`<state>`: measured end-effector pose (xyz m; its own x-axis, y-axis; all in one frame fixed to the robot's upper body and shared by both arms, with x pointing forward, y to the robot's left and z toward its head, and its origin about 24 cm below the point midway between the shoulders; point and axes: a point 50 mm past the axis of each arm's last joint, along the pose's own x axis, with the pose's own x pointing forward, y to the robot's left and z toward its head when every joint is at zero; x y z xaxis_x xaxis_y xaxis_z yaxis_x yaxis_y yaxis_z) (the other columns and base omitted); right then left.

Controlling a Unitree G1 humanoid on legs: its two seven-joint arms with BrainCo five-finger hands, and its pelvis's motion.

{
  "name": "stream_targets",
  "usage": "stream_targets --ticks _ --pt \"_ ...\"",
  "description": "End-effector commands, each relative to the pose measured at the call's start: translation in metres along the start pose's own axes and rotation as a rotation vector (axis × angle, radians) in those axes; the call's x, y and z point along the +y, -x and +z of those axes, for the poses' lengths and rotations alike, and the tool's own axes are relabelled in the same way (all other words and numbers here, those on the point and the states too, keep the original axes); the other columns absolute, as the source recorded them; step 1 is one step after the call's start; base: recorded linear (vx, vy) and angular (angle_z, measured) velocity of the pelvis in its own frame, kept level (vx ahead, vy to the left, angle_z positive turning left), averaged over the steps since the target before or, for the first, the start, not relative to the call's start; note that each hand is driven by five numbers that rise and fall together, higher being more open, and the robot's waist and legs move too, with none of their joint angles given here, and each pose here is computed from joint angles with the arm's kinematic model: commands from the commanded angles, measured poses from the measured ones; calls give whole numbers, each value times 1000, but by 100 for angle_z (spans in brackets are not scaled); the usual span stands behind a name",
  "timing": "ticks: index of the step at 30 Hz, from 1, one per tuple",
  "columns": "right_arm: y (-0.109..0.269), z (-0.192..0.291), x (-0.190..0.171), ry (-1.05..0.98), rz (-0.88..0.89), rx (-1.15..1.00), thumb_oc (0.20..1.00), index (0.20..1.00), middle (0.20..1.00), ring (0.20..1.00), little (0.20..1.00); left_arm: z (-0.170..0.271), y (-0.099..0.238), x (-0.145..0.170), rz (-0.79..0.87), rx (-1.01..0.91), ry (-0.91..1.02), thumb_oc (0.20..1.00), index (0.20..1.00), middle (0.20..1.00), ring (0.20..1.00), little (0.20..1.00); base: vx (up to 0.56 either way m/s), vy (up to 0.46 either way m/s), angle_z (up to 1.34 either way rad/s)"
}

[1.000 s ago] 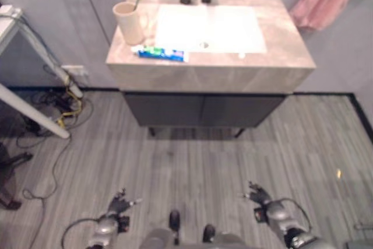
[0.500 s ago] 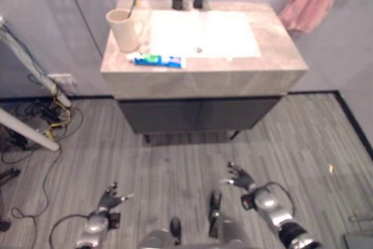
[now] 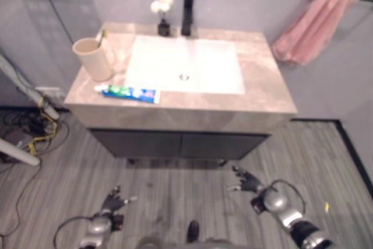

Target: Put brush and paste in cup on sink, flatten towel.

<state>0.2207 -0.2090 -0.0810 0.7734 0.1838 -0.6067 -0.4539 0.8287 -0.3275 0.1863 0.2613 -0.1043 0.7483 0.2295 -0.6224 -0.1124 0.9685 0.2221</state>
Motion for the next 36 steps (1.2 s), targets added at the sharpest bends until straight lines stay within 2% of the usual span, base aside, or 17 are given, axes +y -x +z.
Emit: stream_targets --ticks 1,8,13,17,18,24,32,36 --pt "2 7 -12 53 -51 -39 1000 1000 1000 1000 1000 25 -7 6 15 -83 -35 1000 1000 1000 1000 1000 147 -4 59" --pt "5 -3 -12 90 -66 -4 1000 1000 1000 1000 1000 24 -4 6 -1 -102 -97 1000 1000 1000 1000 1000 174 139 40" --pt "1 11 -10 191 -17 -45 1000 1000 1000 1000 1000 26 8 17 -41 -162 -176 1000 1000 1000 1000 1000 301 276 -53" --pt "3 10 -13 103 -83 -58 1000 1000 1000 1000 1000 30 17 25 -65 -203 -224 1000 1000 1000 1000 1000 280 404 -32" --pt "3 15 -11 77 -88 -87 1000 1000 1000 1000 1000 29 23 38 -56 -209 -287 1000 1000 1000 1000 1000 155 381 -4" --pt "-2 34 -2 115 -52 -156 1000 1000 1000 1000 1000 28 35 47 -87 -220 -385 1000 1000 1000 1000 1000 149 251 -24" --pt "-5 53 -9 180 -54 -216 1000 1000 1000 1000 1000 33 38 45 -107 -255 -385 1000 1000 1000 1000 1000 128 -180 -8" --pt "-1 63 -14 224 -40 -262 1000 1000 1000 1000 1000 29 34 47 -85 -224 -364 1000 1000 1000 1000 1000 151 -587 25"
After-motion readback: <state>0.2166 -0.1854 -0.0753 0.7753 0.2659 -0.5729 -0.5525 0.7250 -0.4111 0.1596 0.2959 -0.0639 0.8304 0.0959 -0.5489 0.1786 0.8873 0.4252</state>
